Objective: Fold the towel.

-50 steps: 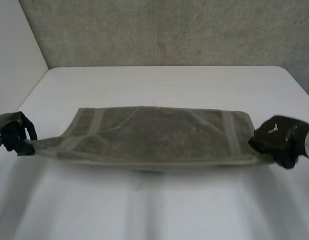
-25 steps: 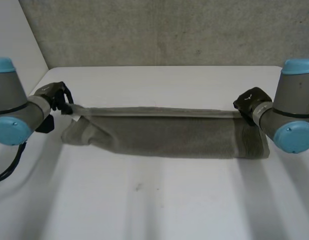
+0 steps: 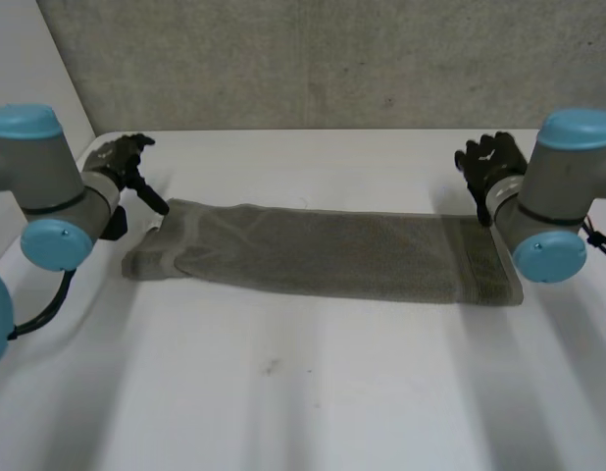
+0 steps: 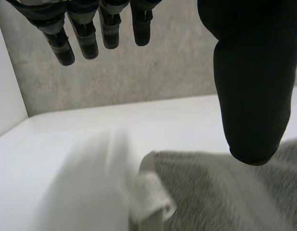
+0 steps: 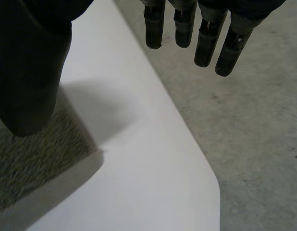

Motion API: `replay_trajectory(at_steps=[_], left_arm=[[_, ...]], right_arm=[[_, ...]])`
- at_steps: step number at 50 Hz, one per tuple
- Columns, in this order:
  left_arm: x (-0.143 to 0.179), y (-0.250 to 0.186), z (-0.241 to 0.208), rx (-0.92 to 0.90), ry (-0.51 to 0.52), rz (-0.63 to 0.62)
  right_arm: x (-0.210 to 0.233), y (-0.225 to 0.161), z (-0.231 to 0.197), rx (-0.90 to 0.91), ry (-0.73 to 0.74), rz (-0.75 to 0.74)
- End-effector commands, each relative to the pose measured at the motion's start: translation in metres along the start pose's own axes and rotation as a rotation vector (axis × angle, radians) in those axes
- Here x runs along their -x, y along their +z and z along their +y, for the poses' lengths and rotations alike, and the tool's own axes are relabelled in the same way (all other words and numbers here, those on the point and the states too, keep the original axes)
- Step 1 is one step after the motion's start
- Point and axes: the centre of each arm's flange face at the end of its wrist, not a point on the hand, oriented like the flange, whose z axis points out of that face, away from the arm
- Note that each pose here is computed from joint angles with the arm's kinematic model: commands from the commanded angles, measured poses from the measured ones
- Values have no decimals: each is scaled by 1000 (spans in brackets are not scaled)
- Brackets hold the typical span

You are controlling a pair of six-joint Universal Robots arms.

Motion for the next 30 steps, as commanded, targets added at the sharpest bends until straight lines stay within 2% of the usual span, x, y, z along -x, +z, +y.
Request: replay_trajectory(at_steps=[1,6,10,14,21,30], left_arm=[[-6,-36,-31,-14,-54,10],[-7,-63,-30,24,-46,4],[-5,-80,-21,65,-41,-5],[-2,-100,-5,131,12,-15],[3,-117,12,175,53,-23],[0,-123,15,91,58,-5]], right_arm=[[-33,-26,-27,-31,158,38],[-48,-54,-32,-22,180,28],[-45,-78,-20,17,190,-50],[-32,-98,1,89,221,-148],[-16,-107,34,178,257,-217],[-4,-94,66,198,270,-202]])
